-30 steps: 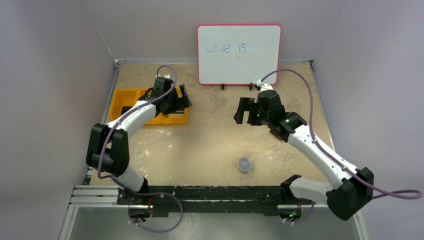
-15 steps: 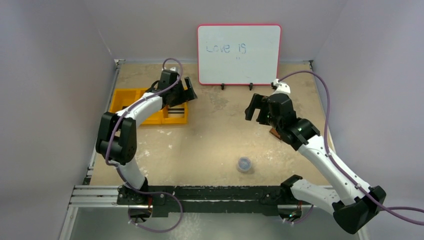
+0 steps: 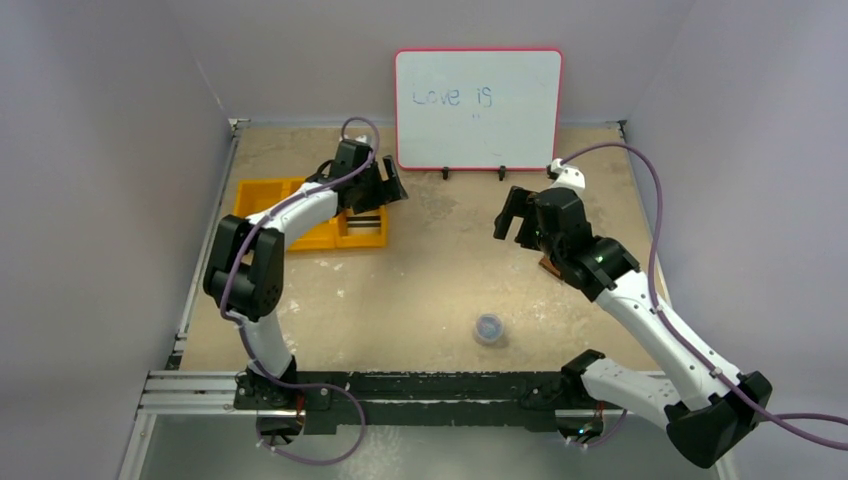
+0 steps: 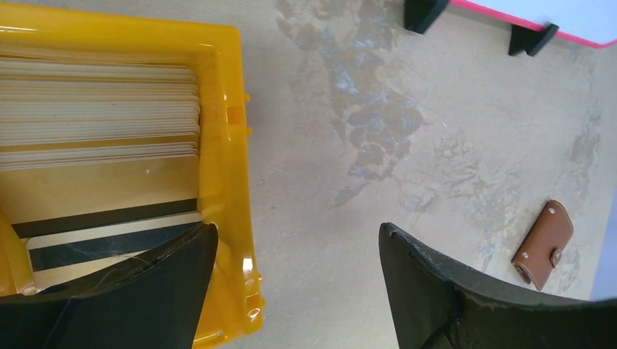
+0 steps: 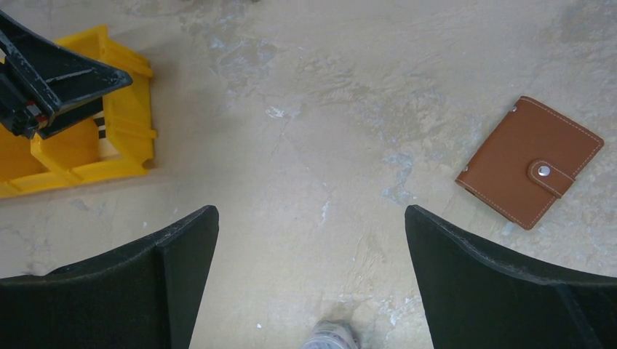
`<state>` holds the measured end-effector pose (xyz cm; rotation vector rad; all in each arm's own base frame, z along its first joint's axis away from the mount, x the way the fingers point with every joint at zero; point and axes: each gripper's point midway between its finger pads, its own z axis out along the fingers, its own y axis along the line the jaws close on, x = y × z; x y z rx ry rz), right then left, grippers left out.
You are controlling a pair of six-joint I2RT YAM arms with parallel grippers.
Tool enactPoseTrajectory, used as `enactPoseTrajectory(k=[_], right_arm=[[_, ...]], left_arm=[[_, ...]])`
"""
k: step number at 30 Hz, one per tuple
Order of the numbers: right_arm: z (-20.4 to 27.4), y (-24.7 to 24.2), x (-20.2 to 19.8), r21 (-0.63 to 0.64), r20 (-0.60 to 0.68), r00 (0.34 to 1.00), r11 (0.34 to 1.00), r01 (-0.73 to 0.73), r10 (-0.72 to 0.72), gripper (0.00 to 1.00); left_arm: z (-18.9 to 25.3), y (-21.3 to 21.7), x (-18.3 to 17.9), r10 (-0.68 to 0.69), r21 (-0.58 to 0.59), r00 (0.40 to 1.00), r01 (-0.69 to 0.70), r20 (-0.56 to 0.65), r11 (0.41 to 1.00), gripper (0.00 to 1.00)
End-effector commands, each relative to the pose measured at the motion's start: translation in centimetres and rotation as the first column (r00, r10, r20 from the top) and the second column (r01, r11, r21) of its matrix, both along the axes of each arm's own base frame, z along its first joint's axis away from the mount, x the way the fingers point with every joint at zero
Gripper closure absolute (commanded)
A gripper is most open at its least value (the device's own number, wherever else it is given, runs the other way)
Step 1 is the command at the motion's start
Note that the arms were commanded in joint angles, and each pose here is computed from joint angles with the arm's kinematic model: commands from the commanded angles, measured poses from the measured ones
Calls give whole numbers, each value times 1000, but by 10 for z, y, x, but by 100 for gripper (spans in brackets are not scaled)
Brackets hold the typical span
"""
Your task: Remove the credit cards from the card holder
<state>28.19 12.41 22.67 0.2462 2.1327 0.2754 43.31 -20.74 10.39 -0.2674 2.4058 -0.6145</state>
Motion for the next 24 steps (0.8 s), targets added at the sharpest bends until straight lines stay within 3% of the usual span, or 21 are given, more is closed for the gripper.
enactPoseTrajectory(k=[1,7,17,24], right_arm=[[7,-15,4,-10,37,995,996,88,-88,0],[14,-28,4,-21,69,986,988,153,-151,0],[8,-77,-3,15,98,914,919,393,-393,0],[-12,-89,4,74,7,938,935,346,-347,0]], left_arm=[[24,-48,7,-90,-90,993,96,72,991,20],[24,-81,1,-122,-120,989,131,79,984,22],[24,-150,-10,-204,-192,974,220,103,956,22],[28,-198,-18,-226,-268,966,252,125,930,23]])
